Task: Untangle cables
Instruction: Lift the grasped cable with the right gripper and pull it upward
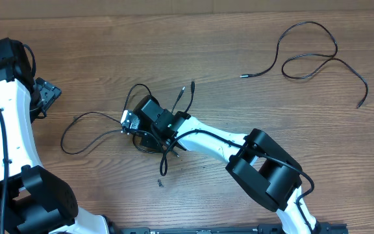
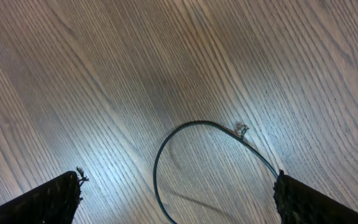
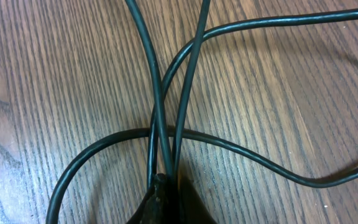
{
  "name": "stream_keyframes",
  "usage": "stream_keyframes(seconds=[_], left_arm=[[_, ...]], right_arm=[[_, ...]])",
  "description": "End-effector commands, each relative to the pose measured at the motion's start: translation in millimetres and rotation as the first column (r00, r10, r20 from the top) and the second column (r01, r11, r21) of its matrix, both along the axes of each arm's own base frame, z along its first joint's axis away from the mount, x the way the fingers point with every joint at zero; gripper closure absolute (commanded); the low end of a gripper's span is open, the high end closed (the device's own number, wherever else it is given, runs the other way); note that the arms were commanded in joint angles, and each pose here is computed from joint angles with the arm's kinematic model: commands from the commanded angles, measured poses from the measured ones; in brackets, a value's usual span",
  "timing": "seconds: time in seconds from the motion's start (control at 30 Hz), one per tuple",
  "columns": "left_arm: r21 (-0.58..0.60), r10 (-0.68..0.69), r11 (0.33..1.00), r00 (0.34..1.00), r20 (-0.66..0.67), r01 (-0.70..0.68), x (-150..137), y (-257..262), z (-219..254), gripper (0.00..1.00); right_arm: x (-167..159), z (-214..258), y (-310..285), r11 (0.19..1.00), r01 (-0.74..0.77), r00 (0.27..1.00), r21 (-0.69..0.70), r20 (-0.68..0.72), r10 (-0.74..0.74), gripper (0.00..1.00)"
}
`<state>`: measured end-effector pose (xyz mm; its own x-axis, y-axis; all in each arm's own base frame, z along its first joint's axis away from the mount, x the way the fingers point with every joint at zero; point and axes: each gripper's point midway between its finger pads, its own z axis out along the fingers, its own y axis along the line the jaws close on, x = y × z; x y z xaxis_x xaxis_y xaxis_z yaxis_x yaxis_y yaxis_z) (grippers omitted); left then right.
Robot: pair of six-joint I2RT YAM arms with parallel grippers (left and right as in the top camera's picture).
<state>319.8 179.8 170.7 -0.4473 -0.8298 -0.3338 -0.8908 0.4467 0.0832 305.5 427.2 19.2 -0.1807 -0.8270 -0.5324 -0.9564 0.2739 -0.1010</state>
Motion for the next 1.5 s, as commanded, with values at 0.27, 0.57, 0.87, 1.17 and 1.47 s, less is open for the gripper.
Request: stream_keyframes(seconds=[0.27, 0.57, 0.87, 1.17, 1.47], left_arm=[[0.011, 0.018, 1.000, 1.000, 0.012, -0.018, 3.3, 2.8, 3.3, 0.00], [0.012, 0.018, 1.000, 1.000, 0.012, -0.018, 3.2, 2.8, 3.4, 0.00], [0.011, 0.018, 1.000, 1.000, 0.012, -0.018, 3.3, 2.8, 3.3, 0.01], [0.011, 0.018, 1.000, 1.000, 0.012, -0.018, 3.3, 2.8, 3.3, 0.00], [0.012, 0.018, 1.000, 1.000, 0.012, -0.018, 3.2, 2.8, 3.4, 0.00]], right_arm=[[17.4, 0.7, -31.5, 0.982, 0.102, 0.992, -0.157, 0.090, -0.088, 0.96], [38.2, 71.9, -48.7, 0.967, 0.234, 0.955, -0.095, 0.209, -0.211, 0.96], [45.6, 158.6, -59.8, 0.942, 0.319, 0.912, 0.103, 0.238, -0.335, 0.96], [71.1, 225.5, -105.8, 0.827, 0.481, 0.819, 0.290, 0.186, -0.542, 0.96], [73.4, 303.7, -130.0, 0.745, 0.461, 0.767, 0.482, 0.207, -0.608, 0.96]])
